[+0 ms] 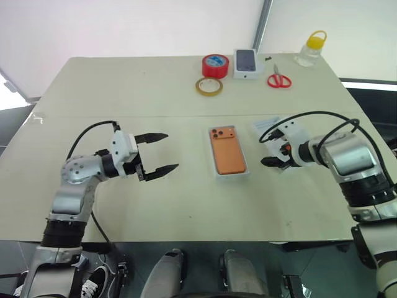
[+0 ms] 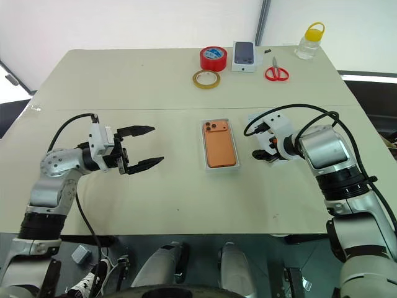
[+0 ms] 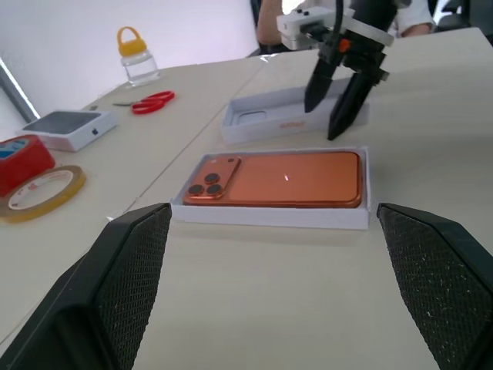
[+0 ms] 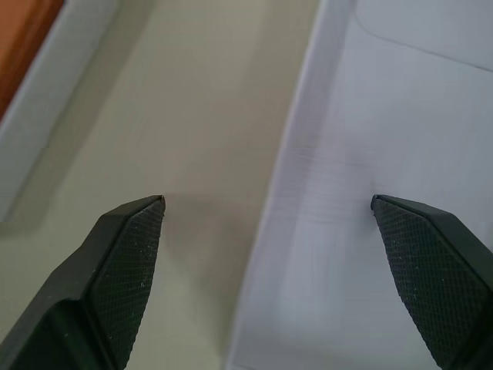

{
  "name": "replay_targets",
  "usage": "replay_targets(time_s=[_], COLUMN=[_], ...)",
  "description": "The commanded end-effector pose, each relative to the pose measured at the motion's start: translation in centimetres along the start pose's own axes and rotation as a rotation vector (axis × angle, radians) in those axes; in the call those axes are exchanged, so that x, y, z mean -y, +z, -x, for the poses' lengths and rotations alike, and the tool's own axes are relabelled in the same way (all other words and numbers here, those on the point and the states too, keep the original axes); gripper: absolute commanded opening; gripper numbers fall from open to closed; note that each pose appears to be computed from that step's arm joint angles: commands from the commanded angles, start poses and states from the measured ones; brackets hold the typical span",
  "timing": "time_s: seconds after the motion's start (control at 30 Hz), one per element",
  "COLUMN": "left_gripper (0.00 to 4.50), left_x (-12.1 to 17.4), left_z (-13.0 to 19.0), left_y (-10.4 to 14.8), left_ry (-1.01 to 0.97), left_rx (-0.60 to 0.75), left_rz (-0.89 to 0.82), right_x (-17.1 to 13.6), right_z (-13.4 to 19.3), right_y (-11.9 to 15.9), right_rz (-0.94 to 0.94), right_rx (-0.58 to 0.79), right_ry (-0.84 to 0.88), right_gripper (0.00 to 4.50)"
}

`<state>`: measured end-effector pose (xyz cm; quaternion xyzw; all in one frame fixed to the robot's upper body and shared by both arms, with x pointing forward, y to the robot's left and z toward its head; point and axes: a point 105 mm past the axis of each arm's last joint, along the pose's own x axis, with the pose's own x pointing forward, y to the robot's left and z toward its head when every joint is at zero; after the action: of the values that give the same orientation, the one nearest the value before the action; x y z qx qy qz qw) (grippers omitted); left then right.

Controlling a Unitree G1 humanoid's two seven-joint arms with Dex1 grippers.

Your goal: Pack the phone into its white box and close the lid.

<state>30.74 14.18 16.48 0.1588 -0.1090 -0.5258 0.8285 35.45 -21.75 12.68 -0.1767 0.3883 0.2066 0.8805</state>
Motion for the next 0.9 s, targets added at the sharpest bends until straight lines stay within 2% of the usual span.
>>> replay_targets(time_s=[0.03,0.4,0.53,0.63,0.7,0.9], left_gripper=[4.5,4.5,4.5,4.5,4.5,4.5], left_x=[0.1,0.3,0.5,0.6,0.5,0.3], left_z=[-0.2,-0.9,-1.1,-1.1,-1.1,-1.0], left_y=[0.7,0.4,0.4,0.4,0.4,0.2], left_ry=[0.018,0.042,0.051,0.058,0.066,0.085], left_rx=[0.021,0.03,0.033,0.03,0.03,0.022], left_rz=[-0.038,-0.029,-0.02,-0.02,-0.014,-0.003], right_x=[0.3,-0.2,-0.2,-0.4,-0.3,-0.7], right_z=[1.4,1.1,0.6,0.5,0.4,0.0], right_y=[1.4,2.0,1.2,1.1,1.0,0.4], right_rz=[0.031,0.005,0.008,-0.001,-0.001,-0.038], right_rx=[0.038,0.035,0.014,0.01,0.005,-0.016], right_ry=[-0.044,-0.068,-0.084,-0.086,-0.098,-0.095], right_gripper=[4.48,4.48,2.75,1.24,0.07,0.02])
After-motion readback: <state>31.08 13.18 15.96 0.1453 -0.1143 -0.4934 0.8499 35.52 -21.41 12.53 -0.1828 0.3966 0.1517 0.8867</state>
